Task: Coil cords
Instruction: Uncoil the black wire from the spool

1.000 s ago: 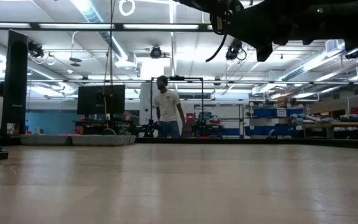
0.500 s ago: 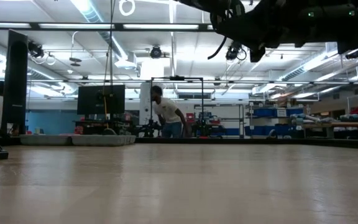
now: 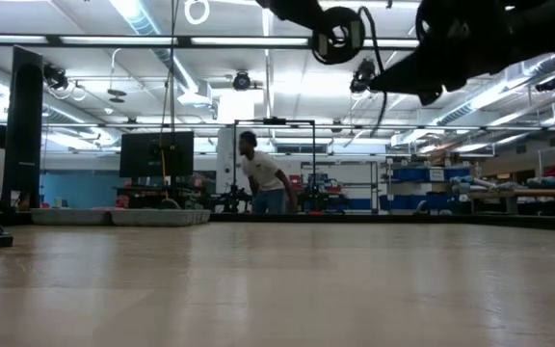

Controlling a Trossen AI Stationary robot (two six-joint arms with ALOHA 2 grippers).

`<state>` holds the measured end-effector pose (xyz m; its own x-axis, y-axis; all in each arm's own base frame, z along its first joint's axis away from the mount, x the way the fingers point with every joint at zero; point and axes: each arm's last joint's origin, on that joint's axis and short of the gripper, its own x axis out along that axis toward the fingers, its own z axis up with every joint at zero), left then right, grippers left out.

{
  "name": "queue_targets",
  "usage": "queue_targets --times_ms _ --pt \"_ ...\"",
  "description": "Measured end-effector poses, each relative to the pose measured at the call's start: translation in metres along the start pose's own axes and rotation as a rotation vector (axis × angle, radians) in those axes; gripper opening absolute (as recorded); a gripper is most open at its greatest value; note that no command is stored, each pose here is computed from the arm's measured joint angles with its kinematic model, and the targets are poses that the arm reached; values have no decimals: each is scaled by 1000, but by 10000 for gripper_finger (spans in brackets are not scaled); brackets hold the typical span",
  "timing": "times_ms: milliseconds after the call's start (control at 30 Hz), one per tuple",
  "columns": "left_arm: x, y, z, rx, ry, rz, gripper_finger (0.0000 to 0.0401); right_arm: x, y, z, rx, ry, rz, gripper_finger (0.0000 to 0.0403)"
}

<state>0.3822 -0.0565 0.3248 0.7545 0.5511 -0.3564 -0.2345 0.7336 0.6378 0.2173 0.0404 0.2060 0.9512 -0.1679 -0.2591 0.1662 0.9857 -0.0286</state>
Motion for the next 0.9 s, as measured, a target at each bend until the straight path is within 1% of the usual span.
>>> queue_targets --times_ms 100,200,333,400,467,600,733,833,900 --pt "-12 8 2 7 -24 -49 4 -7 -6 -6 12 84 -78 3" --pt "-24 15 6 9 -86 -137 4 -12 -12 -12 16 152 -157 3" --pt "-28 15 9 32 -155 -241 4 -9 -20 -15 53 181 -210 5" --pt "-28 14 11 24 -193 -282 4 -4 -23 -17 62 199 -191 13" --pt "-27 13 14 10 -229 -308 4 1 -25 -21 65 223 -155 30" --pt "-25 10 11 29 -206 -327 4 3 -26 -29 90 303 -132 77" --pt "-25 8 7 53 -164 -335 4 -6 -29 -38 152 424 -133 119" --pt "-25 7 4 80 -134 -341 4 -13 -33 -34 178 504 -135 138" --pt "-25 7 2 107 -124 -343 4 -14 -35 -23 187 491 -140 145"
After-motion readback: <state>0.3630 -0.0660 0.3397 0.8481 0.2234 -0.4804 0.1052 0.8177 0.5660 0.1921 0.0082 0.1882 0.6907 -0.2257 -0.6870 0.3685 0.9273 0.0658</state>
